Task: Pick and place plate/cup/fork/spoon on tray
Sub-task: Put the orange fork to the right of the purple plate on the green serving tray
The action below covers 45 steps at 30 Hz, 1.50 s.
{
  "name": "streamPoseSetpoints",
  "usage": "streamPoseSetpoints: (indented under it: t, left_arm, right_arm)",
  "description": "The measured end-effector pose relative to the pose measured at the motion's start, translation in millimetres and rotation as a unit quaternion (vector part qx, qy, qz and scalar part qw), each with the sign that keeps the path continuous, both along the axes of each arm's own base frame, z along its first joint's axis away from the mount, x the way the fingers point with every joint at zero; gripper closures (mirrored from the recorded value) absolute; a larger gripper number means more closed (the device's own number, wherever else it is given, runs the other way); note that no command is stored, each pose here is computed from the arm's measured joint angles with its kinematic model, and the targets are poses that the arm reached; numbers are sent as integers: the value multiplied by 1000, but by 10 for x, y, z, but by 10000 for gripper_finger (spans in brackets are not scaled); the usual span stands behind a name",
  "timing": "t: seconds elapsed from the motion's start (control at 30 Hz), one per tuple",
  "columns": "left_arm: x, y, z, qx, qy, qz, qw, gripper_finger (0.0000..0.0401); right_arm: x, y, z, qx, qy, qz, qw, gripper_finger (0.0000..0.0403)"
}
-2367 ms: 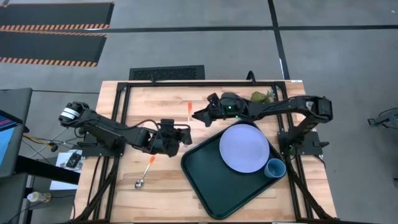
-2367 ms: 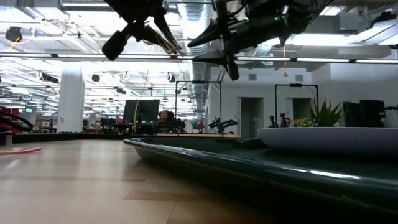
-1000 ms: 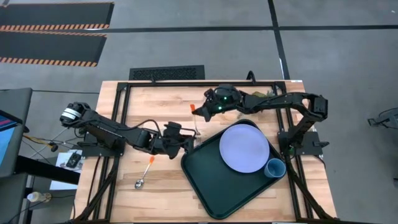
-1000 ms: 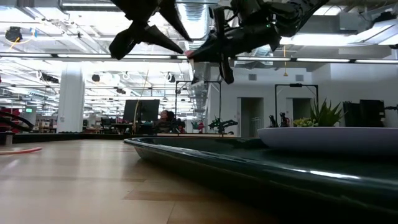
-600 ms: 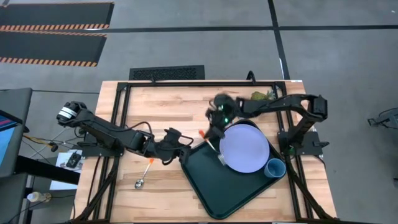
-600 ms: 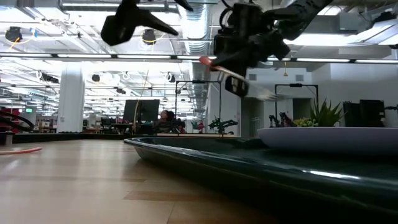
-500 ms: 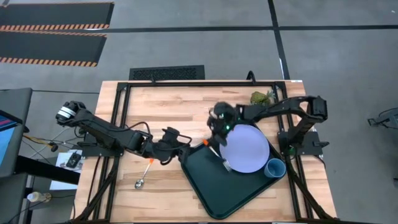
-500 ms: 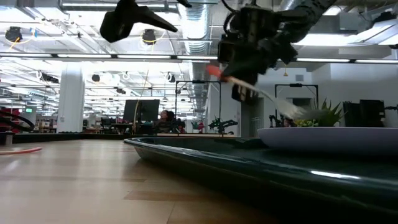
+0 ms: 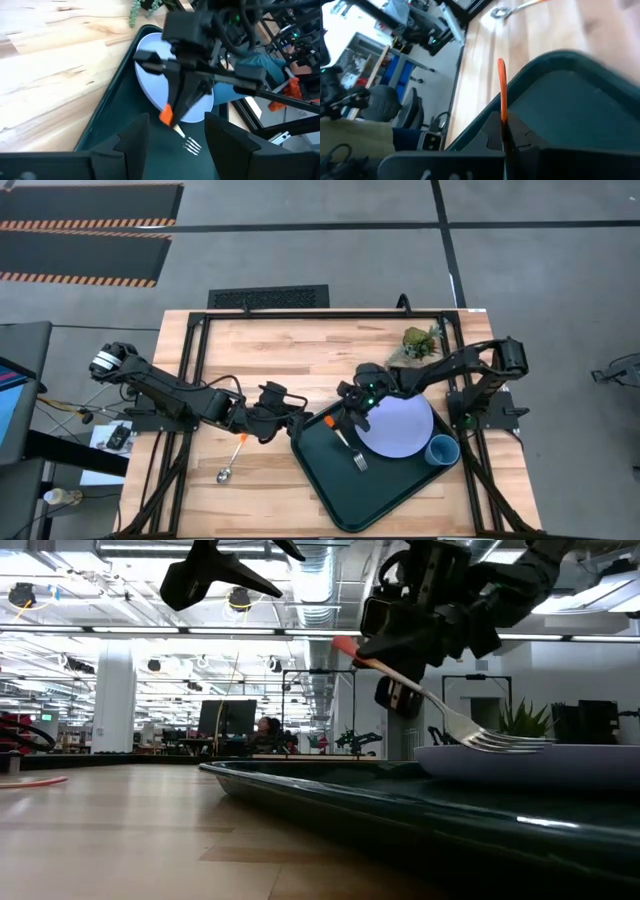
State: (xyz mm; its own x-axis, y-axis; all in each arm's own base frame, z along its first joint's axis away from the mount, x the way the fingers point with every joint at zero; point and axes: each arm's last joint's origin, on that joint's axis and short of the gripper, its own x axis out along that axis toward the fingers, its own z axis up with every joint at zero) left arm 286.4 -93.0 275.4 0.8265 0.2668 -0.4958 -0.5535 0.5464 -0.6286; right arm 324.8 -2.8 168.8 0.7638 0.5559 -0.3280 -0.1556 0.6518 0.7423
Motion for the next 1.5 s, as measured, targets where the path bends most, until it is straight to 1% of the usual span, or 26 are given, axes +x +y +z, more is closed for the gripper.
streamPoseSetpoints:
  t: [0.07, 0.2, 0.27, 0.37, 0.53, 0.63, 0.7, 0.8, 1.03, 1.33, 1.5]
  left_arm:
    - [-1, 1, -1, 1, 0, 1, 1000, 227]
    - [-5, 4, -7, 0, 2, 5, 1000, 227]
    - [-5, 4, -7, 0, 2, 6, 1000, 227]
    - [-9, 7, -13, -4, 4, 9, 1000, 227]
    - [-13, 8, -18, -3, 8, 9, 1000, 227]
    - [-13, 8, -19, -2, 8, 9, 1000, 227]
    - [-13, 9, -19, -2, 8, 9, 1000, 227]
    - [-14, 9, -20, -2, 9, 9, 1000, 227]
    - [-17, 10, -24, -2, 11, 9, 1000, 227]
    - [-22, 12, -31, 0, 16, 10, 1000, 227]
    - [-24, 14, -34, 1, 18, 10, 1000, 227]
  right_arm:
    - [-2, 33, -73, 11, -1, 2, 1000, 402]
    - [54, 120, -209, 50, -17, 2, 999, 402]
    - [75, 169, -299, 69, -9, 3, 998, 402]
    - [113, 207, -382, 85, -14, 6, 996, 402]
    - [123, 169, -548, 87, 16, -2, 996, 402]
    - [123, 153, -601, 87, 27, -5, 996, 402]
    - [115, 152, -637, 89, 46, -9, 995, 397]
    - [112, 146, -654, 84, 56, -22, 995, 383]
    - [116, 115, -659, 72, 51, -36, 995, 351]
    - [114, 89, -662, 66, 49, -37, 996, 318]
    - [114, 83, -663, 63, 47, -36, 996, 287]
